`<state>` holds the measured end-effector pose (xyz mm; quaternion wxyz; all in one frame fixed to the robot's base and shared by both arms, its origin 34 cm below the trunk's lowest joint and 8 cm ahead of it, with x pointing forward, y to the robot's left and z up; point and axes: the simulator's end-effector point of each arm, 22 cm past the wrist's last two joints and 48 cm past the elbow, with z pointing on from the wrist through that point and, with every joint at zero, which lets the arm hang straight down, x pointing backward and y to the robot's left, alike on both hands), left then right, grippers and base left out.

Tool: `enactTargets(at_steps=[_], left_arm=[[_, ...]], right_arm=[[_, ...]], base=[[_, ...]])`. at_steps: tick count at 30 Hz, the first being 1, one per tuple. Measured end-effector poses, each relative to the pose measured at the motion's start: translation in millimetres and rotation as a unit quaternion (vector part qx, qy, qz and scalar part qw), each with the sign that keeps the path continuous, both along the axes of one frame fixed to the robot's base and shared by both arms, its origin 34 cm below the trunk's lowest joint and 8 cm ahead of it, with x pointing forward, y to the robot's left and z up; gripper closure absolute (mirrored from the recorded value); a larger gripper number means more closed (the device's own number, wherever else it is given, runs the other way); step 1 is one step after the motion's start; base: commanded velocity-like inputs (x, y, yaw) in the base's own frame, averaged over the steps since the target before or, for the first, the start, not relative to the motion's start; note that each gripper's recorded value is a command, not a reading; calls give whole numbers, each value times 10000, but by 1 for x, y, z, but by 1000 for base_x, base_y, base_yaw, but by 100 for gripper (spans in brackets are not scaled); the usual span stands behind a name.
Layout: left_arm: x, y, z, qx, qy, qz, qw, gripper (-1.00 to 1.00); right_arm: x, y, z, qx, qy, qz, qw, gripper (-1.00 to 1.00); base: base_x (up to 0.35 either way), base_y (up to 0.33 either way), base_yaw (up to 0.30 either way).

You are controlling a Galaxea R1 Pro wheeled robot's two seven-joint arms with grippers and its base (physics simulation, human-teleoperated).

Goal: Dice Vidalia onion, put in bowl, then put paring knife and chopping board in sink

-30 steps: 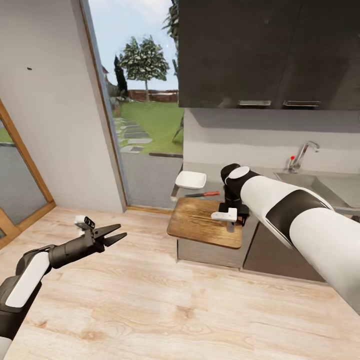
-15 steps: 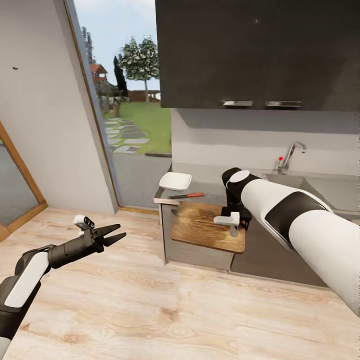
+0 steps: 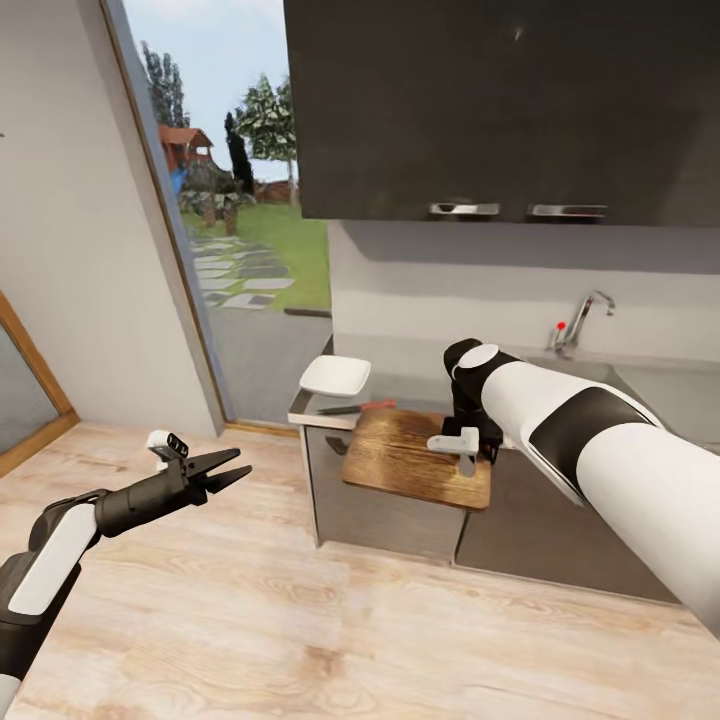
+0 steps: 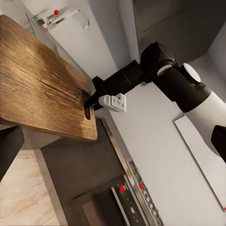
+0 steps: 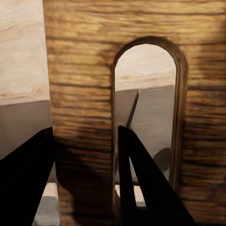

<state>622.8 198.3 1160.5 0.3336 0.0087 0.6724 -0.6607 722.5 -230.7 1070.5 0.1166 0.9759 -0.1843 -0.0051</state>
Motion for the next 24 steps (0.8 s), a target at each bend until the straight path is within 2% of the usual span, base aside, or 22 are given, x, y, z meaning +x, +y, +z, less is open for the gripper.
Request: enactTargets(at_steps=[9, 24], left_arm=[[0, 0, 0, -1, 7, 2, 10000, -100], [0, 0, -1, 4, 12, 4, 10000, -100]], right_arm=[[0, 1, -1, 19, 4, -7, 10000, 100], [-4, -3, -3, 5, 58, -64, 10000, 100]], base=[[329, -19, 0], [323, -154, 0]])
